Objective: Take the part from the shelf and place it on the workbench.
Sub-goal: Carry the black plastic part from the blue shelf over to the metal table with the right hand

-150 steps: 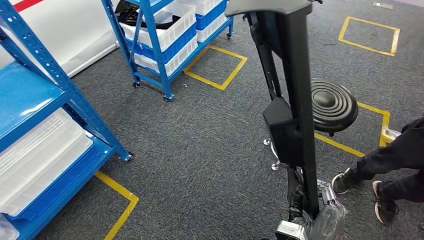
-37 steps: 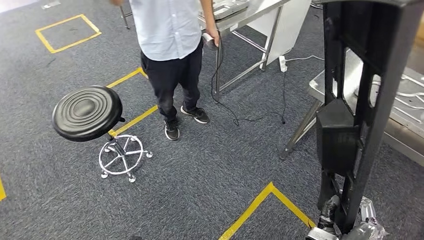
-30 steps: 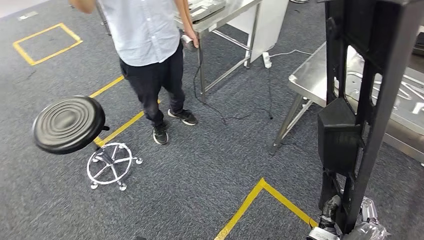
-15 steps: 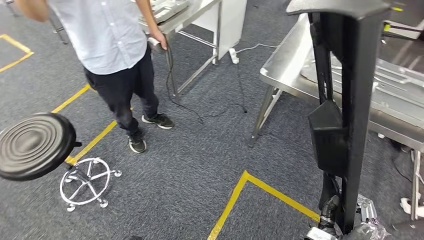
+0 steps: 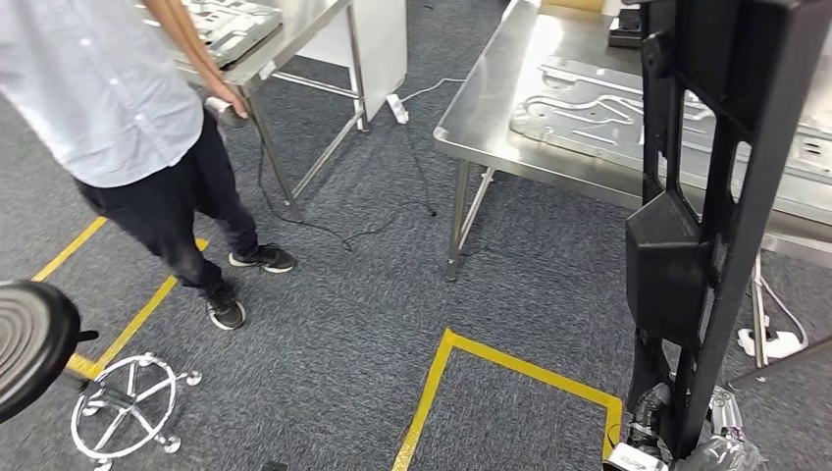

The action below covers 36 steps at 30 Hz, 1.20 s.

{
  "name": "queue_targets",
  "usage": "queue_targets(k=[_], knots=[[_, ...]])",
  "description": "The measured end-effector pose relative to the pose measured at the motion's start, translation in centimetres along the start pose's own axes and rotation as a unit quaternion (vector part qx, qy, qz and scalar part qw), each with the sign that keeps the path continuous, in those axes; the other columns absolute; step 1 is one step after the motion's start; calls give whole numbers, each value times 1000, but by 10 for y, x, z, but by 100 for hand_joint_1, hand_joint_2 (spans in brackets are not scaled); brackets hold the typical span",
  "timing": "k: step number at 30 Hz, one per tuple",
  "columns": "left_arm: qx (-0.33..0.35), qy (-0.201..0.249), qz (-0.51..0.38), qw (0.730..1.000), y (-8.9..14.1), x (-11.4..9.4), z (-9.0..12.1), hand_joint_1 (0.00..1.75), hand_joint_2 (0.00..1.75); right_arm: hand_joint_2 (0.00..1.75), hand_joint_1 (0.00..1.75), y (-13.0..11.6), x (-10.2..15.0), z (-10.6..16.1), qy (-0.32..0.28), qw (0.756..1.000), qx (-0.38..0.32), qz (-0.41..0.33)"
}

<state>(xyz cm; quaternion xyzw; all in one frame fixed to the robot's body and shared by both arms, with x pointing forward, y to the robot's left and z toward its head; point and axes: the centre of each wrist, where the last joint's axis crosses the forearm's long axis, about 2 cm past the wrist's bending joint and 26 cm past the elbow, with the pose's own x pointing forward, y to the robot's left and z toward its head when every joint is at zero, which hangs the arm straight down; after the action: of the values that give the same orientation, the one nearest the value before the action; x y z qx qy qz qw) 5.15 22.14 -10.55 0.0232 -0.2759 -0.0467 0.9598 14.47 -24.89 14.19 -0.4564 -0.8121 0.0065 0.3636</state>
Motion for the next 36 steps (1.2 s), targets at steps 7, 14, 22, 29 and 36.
queue_targets(k=[7,14,22,29,36], knots=[[1,2,0,1000,1,0,0,0,175,175,175,1,0,1,1,1000,3,1],[1,2,1,1000,1,0,0,0,175,175,175,1,-1,1,0,1000,4,3],[1,2,1,1000,1,0,0,0,175,175,175,1,-1,1,1,1000,6,3],[1,1,1,1000,2,1,-1,0,175,175,175,2,-1,0,2,1000,6,3],[2,2,0,1000,3,0,-1,0,175,175,175,5,-1,2,10,1000,13,-4]])
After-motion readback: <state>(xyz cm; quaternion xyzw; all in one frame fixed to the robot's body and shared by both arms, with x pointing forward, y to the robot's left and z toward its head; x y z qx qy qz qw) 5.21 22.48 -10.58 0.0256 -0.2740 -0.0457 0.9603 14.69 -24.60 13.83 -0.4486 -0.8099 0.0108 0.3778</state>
